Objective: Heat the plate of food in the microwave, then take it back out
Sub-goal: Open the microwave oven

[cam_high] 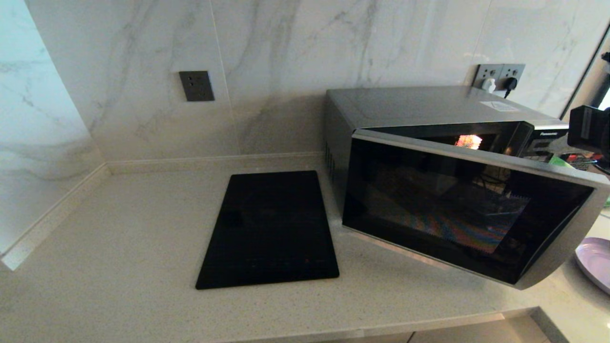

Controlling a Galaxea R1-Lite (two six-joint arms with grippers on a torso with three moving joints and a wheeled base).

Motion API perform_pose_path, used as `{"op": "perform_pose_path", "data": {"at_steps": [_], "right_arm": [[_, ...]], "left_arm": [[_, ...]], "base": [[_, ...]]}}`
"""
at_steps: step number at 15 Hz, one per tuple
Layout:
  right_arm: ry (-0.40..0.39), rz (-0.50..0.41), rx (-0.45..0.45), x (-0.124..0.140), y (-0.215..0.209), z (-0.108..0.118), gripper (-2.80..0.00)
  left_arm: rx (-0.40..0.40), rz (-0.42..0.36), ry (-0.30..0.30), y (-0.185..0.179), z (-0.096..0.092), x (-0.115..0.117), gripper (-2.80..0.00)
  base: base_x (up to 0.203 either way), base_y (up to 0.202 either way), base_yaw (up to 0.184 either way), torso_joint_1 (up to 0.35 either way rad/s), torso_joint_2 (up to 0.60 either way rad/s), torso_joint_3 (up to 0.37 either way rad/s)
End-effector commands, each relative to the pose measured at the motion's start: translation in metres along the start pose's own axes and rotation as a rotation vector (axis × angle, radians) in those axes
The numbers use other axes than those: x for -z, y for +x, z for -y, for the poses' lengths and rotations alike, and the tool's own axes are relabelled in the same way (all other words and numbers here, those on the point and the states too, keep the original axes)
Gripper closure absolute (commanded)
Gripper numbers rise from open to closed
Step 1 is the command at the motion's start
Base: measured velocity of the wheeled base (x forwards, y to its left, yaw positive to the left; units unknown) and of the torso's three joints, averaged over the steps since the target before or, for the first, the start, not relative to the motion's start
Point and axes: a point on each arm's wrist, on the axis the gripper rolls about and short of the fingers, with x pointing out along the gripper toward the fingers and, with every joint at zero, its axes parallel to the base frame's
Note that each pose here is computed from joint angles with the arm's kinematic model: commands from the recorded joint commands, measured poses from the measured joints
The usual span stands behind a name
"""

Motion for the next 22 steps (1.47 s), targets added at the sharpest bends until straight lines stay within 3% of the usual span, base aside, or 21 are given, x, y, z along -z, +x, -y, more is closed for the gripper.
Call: {"op": "perform_pose_path", "data": {"at_steps": [1, 7, 16, 22], "right_arm": [[-0.001, -0.036, 0.026, 0.006, 0.008, 0.002, 0.0], [-0.012, -0.053, 0.016, 0.018, -0.002, 0.003, 0.0], [-0.136, -0.08, -0.136, 0.06, -0.047, -0.016, 0.0], [-0.15, -0.084, -0.157, 0.071, -0.056, -0.016, 0.0]], "left_arm": [[-0.001, -0.001, -0.001, 0.0, 0.0, 0.0, 0.0], [-0.001, -0.001, -0.001, 0.0, 0.0, 0.0, 0.0], [-0.001, -0.001, -0.001, 0.0, 0.0, 0.0, 0.0], [-0.001, 0.0, -0.001, 0.0, 0.0, 0.0, 0.0]], "base": [[0.0, 0.0, 0.0, 0.0, 0.0, 0.0], [0.0, 0.0, 0.0, 0.0, 0.0, 0.0], [0.0, 0.0, 0.0, 0.0, 0.0, 0.0], [0.0, 0.0, 0.0, 0.0, 0.0, 0.0]]}}
